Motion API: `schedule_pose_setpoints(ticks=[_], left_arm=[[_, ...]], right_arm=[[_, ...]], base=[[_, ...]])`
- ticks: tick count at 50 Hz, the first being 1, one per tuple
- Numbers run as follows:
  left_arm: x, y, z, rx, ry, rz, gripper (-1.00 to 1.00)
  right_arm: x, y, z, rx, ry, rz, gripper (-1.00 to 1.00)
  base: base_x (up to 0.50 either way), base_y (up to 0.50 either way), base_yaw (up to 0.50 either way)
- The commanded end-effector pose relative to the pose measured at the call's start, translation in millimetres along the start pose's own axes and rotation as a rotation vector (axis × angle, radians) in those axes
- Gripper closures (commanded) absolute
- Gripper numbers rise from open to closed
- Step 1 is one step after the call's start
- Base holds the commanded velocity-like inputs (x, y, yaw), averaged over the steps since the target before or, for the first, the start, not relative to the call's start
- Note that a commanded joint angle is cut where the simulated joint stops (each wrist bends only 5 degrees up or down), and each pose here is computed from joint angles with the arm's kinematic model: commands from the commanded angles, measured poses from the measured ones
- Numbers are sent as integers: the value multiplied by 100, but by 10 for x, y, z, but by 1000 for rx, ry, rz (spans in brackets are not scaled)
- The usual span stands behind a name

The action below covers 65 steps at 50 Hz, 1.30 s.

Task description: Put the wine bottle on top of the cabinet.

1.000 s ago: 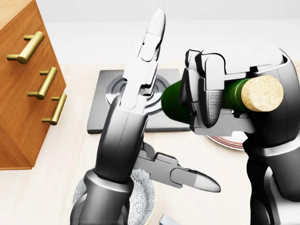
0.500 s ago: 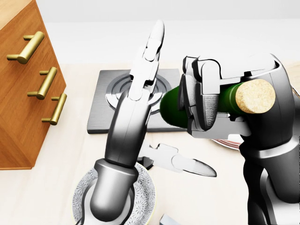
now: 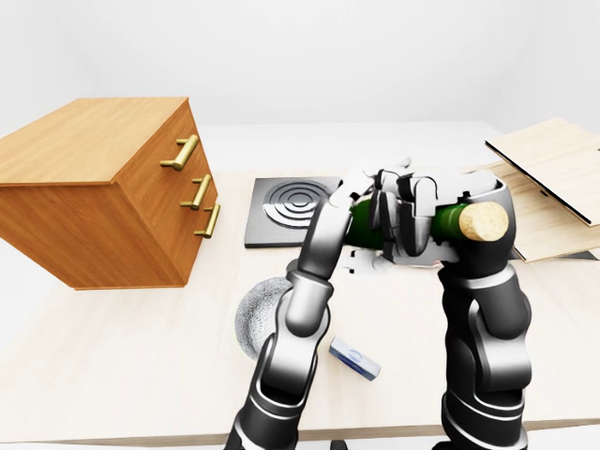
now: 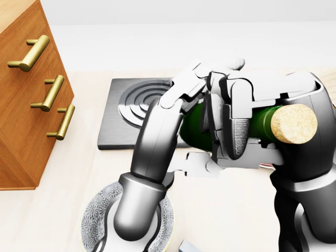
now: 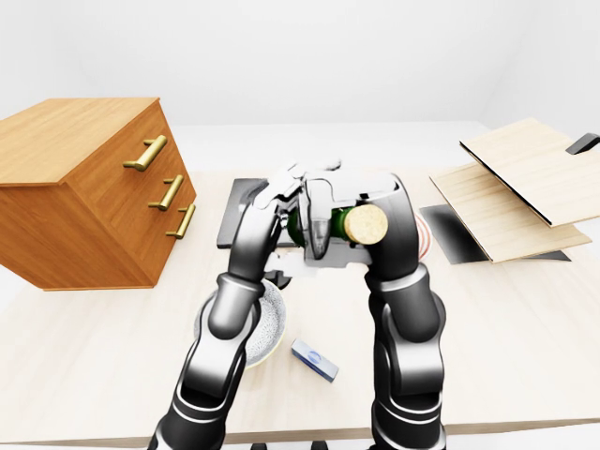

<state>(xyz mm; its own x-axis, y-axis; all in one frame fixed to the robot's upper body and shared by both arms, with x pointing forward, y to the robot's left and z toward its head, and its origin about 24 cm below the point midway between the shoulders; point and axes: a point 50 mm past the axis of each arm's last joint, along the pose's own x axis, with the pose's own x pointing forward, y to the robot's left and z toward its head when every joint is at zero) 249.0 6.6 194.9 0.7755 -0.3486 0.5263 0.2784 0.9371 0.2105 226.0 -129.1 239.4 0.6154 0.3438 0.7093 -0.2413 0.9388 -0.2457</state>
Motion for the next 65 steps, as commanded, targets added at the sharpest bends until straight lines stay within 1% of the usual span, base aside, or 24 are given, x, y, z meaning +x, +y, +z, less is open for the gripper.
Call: schedule_pose_setpoints(ticks=[1,5,15,27,31,33,34,35,41,44,46,48,50,52,53,54,56,57,59,60,63,64,65], left_arm=[[-9,-35,-108,-30,46,-22,99],[-3,-41,-192,-40,80,-29,98],[-2,-47,-308,-47,128,-29,98],[-20,-27,-376,-57,155,-25,98],[-17,-8,-356,-57,145,-25,99],[-10,3,-353,-58,142,-23,99],[-1,10,-343,-57,137,-22,98],[5,15,-330,-57,131,-22,99],[11,43,-333,-55,130,-16,99],[21,63,-330,-55,126,-13,99],[31,69,-334,-55,127,-11,99],[29,71,-311,-54,117,-11,99],[33,77,-300,-53,112,-10,99],[55,108,-267,-50,95,-6,98],[70,128,-250,-49,87,-1,98],[74,138,-240,-48,81,0,98],[88,161,-189,-45,58,5,98],[95,186,-114,-39,25,8,98],[103,215,-41,-35,-7,13,98],[108,256,42,-26,-45,18,98],[129,354,200,-7,-118,33,98],[129,357,206,-8,-121,34,98],[138,412,299,6,-163,42,98]], right_arm=[[25,-22,132,59,-72,-156,100],[29,-20,251,57,-127,-157,100],[8,-12,413,56,-198,-156,100],[-7,-35,400,52,-188,-167,100],[-10,-48,454,46,-213,-175,100],[-12,-56,473,43,-222,-180,68],[-22,-60,495,42,-231,-186,-29],[-30,-59,504,43,-233,-187,-100],[-163,-74,614,24,-252,-206,-100],[-292,-71,726,-8,-263,-212,-100],[-344,-81,736,-10,-249,-215,-100],[-438,-142,680,18,-180,-241,-100],[-512,-221,647,91,-114,-279,-100],[-641,-316,579,156,47,-321,-100],[-734,-361,543,154,147,-340,-100],[-793,-374,518,152,214,-346,-100],[-891,-402,496,138,288,-363,-100],[-959,-419,494,129,313,-374,-100],[-1017,-424,493,117,316,-383,-100],[-1074,-422,494,105,311,-394,-100],[-1142,-452,534,60,249,-413,-100],[-1145,-457,544,44,233,-411,-100],[-1169,-474,561,20,217,-420,-100]], base=[[0,0,0],[0,0,0],[0,0,0],[0,0,0],[0,0,0],[0,0,0],[0,0,0],[0,0,0],[0,0,0],[0,0,0],[0,0,0],[0,0,0],[0,0,0],[0,0,0],[0,0,0],[0,0,0],[0,0,0],[0,0,0],[0,0,0],[0,0,0],[0,0,0],[0,0,0],[0,0,0]])
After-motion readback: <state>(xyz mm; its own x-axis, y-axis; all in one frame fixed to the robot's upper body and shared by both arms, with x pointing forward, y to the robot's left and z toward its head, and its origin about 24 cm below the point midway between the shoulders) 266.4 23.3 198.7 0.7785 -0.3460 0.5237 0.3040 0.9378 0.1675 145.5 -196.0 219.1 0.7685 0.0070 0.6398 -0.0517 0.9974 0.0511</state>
